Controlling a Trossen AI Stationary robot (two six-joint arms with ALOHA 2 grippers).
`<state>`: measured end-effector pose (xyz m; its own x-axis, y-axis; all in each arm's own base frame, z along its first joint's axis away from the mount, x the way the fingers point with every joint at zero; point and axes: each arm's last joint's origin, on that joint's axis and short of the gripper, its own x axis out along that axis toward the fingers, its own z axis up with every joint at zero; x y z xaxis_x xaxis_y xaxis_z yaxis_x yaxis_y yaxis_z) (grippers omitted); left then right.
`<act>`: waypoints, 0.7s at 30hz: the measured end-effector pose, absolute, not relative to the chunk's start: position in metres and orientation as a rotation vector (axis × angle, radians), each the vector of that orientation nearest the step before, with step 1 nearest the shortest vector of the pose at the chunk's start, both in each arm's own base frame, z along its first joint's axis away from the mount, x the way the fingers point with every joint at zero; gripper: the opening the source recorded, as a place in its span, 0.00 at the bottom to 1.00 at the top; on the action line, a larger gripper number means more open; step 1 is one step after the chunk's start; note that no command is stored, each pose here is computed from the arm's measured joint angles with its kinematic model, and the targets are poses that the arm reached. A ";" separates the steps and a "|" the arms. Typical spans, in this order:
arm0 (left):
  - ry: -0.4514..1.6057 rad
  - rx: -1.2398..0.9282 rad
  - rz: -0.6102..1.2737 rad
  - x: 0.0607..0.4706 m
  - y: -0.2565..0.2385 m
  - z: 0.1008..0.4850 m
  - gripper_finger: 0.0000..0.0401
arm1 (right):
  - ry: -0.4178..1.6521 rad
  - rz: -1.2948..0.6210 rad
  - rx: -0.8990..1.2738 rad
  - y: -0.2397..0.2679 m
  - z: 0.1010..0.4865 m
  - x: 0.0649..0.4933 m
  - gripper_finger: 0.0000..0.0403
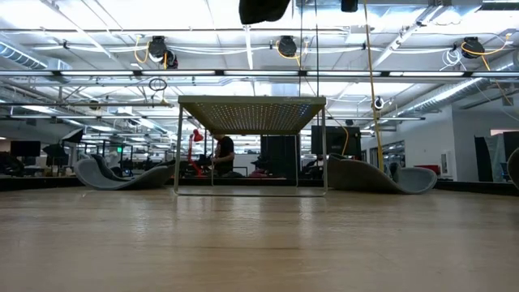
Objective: Pick & Place hat
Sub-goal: Put the left black cap on the shelf
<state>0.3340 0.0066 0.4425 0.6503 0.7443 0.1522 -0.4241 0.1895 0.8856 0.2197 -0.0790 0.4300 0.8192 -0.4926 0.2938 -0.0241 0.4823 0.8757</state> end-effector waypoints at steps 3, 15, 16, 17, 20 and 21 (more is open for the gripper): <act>0.323 1.109 0.818 0.335 0.005 0.443 0.46 | -0.566 -0.302 1.053 -0.079 0.430 0.220 0.02; 0.298 1.085 0.798 0.335 0.002 0.442 0.24 | -0.566 -0.300 1.059 -0.079 0.430 0.220 0.02; 0.298 1.084 0.798 0.335 0.002 0.442 0.22 | -0.566 -0.299 1.059 -0.079 0.430 0.220 0.02; 0.297 1.084 0.798 0.335 0.002 0.442 0.20 | -0.565 -0.298 1.058 -0.079 0.430 0.220 0.03; 0.300 1.083 0.801 0.335 0.002 0.442 0.13 | -0.558 -0.303 1.028 -0.079 0.430 0.220 0.05; 0.303 1.082 0.804 0.335 0.002 0.442 0.10 | -0.555 -0.302 1.011 -0.079 0.430 0.220 0.07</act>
